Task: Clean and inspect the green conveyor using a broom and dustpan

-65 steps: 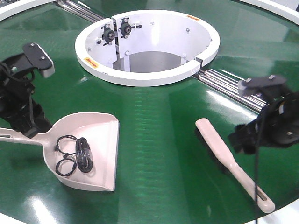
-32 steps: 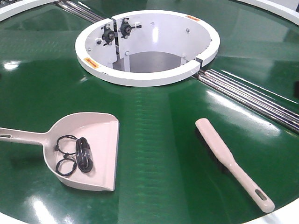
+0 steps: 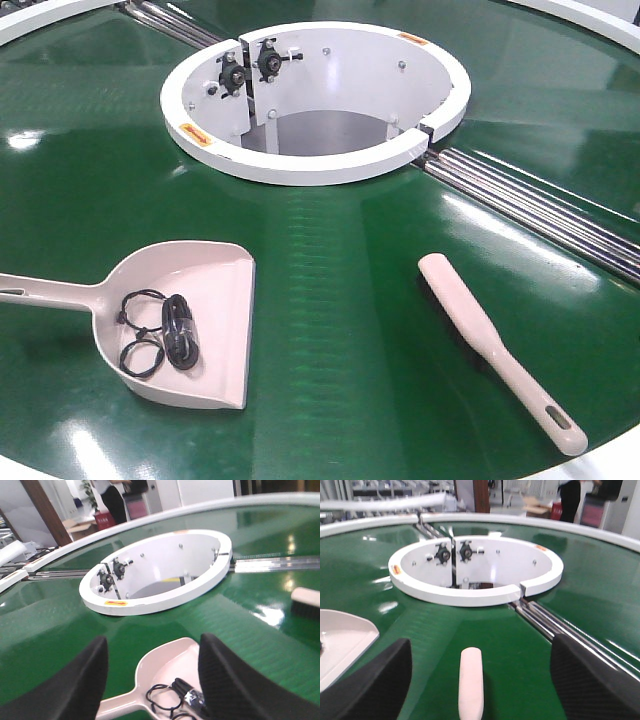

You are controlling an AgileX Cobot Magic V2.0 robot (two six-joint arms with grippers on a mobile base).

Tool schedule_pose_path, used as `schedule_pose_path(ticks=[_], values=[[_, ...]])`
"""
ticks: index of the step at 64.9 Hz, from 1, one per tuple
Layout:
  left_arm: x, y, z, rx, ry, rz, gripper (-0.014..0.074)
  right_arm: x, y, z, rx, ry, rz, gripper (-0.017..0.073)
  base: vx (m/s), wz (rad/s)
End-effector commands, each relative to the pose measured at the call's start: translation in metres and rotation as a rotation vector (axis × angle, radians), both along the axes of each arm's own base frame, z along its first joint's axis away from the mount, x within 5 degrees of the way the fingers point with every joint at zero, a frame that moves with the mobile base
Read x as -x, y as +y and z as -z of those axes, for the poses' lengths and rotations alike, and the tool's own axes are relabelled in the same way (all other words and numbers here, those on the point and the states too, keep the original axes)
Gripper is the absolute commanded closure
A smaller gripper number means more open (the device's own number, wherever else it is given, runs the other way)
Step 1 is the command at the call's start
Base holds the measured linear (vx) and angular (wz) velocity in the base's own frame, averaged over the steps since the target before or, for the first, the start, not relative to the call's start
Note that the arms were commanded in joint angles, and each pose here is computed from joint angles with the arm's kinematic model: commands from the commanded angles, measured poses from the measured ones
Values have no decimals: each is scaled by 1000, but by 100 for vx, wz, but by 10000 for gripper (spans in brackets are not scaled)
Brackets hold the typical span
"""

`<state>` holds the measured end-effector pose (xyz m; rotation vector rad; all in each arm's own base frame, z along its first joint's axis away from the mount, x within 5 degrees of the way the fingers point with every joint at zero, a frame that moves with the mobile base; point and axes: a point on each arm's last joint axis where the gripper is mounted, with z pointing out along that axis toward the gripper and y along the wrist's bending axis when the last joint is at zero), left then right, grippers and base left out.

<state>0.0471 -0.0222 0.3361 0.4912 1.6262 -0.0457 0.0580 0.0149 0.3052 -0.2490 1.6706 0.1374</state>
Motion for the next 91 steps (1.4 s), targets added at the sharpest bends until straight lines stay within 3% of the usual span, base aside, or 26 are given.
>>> schedule_pose_path(ticks=[1, 14, 28, 34, 43, 91], values=[[3, 3, 8, 150, -109, -35, 218, 4, -2, 3, -31, -154, 14, 17, 0, 0], [-6, 3, 59, 135, -40, -51, 218, 0, -2, 32, -35, -177, 21, 17, 0, 0], [-7, 3, 60, 155, -77, -42, 220, -1, -2, 34, -35, -182, 22, 39, 0, 0], [-7, 3, 60, 155, -77, -42, 279, -1, -2, 34, -32, -178, 22, 172, 0, 0], [-7, 3, 60, 155, -79, -42, 600, -1, -2, 34, -32, -178, 22, 570, 0, 0], [-8, 4, 62, 156, -92, -51, 601, -1, -2, 34, -38, -178, 22, 568, 0, 0]])
